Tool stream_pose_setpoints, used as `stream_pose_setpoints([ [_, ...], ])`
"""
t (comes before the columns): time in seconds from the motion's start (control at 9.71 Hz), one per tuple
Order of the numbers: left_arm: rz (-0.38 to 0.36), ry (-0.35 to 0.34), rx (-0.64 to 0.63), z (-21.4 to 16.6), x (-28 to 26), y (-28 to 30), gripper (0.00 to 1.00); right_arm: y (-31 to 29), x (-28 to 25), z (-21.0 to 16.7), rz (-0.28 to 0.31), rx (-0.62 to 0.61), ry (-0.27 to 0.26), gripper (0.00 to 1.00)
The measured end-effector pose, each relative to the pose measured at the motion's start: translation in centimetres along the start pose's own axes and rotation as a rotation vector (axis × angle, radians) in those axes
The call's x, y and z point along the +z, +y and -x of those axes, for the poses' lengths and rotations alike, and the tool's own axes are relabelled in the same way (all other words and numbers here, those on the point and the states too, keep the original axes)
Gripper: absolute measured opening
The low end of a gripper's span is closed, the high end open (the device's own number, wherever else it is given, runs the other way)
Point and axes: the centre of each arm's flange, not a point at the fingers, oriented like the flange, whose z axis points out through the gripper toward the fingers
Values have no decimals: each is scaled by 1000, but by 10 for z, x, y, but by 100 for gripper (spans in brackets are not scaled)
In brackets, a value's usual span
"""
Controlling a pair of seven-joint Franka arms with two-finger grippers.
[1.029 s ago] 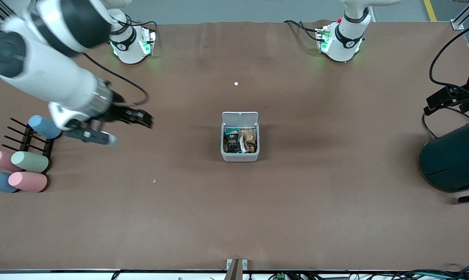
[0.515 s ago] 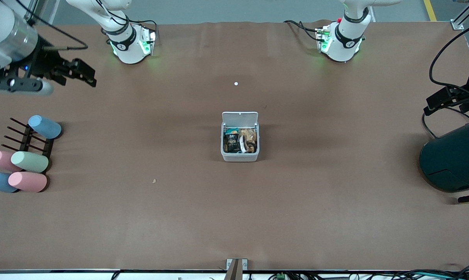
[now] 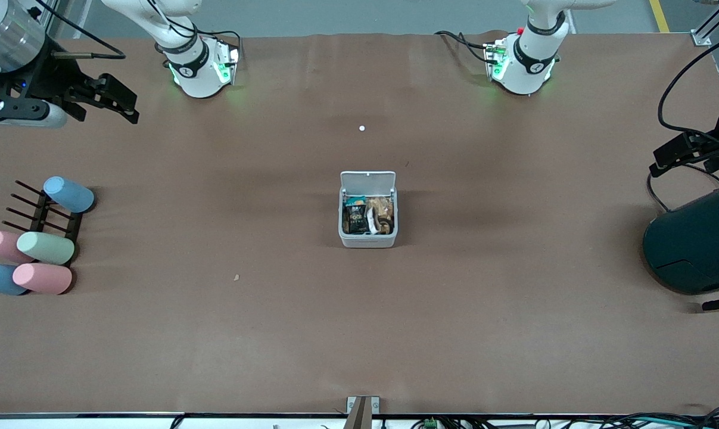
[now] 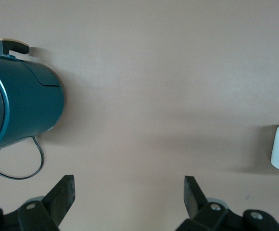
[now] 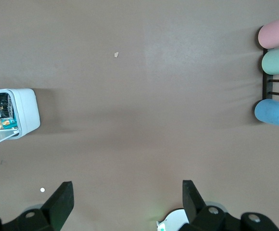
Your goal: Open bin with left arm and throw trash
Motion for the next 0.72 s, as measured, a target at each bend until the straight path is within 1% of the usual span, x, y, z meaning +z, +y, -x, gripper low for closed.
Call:
stream_pose_setpoints([
  [0.21,0,0,0,0,0,0,100,15,0,-4,1,-23,-3,100],
  [0.51,0,0,-1,0,0,0,100,86,-2,-13,-14,-73,-29,100],
  [0.62,0,0,-1,0,0,0,100,99,-2,-14,-19,-79,-30,100],
  [0.72,0,0,-1,0,0,-1,100,97,-2,-13,-12,-87,-30,100],
])
